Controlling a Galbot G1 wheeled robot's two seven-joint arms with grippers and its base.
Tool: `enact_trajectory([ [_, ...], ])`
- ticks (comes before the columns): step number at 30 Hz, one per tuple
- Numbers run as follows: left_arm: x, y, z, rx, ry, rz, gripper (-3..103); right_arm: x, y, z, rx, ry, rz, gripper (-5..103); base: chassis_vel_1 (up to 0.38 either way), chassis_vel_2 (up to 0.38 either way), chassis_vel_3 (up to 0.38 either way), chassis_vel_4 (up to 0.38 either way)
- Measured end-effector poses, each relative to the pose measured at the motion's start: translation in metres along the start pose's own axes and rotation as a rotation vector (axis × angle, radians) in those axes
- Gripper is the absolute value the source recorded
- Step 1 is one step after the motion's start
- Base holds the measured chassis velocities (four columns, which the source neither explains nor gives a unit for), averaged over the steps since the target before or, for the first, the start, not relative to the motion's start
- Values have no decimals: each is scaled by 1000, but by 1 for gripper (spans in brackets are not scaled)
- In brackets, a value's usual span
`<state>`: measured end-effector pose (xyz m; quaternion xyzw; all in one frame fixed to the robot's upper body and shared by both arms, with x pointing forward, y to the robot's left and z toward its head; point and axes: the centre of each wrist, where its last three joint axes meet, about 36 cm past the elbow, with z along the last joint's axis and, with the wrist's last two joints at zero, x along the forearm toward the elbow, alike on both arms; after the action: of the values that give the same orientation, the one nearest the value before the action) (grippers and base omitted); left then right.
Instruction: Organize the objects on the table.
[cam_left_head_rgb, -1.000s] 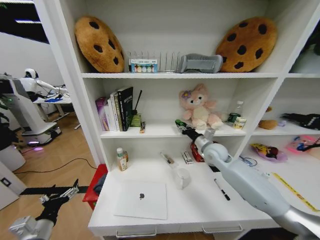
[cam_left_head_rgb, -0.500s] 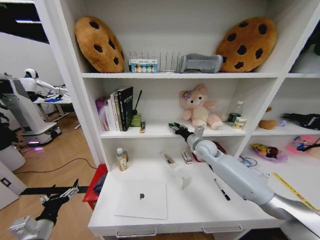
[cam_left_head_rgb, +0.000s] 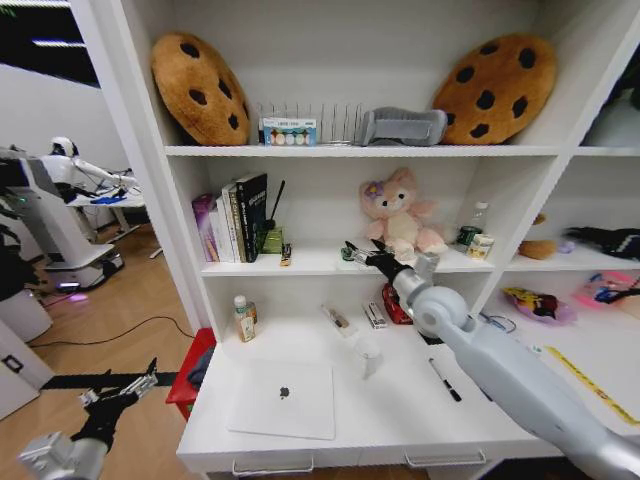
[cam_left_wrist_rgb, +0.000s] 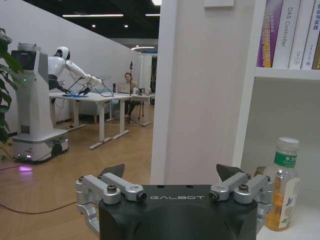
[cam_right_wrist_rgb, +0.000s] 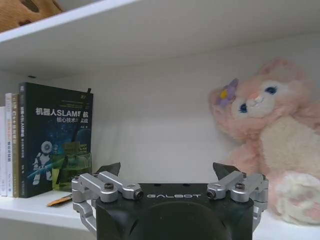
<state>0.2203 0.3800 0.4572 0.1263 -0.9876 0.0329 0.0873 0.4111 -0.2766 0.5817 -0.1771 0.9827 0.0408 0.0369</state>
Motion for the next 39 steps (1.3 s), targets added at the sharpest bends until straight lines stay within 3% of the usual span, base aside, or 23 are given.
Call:
enact_trajectory([
  [6, 0, 0, 0, 0, 0, -1, 100, 69, 5, 31, 52, -9, 86, 100, 0, 0, 0, 0],
  [9, 0, 0, 0, 0, 0, 0, 100, 109, 4, 64, 112, 9, 157, 100, 0, 0, 0, 0],
  [16, 0, 0, 0, 0, 0, 0, 100, 162, 6, 125, 96, 56, 316, 100, 0, 0, 0, 0],
  [23, 0, 0, 0, 0, 0, 0, 100, 185, 13, 155, 40, 61, 449, 100, 0, 0, 0, 0],
  [39, 0, 0, 0, 0, 0, 0, 100, 189, 7, 172, 40, 91, 477, 100, -54, -50, 51, 50],
])
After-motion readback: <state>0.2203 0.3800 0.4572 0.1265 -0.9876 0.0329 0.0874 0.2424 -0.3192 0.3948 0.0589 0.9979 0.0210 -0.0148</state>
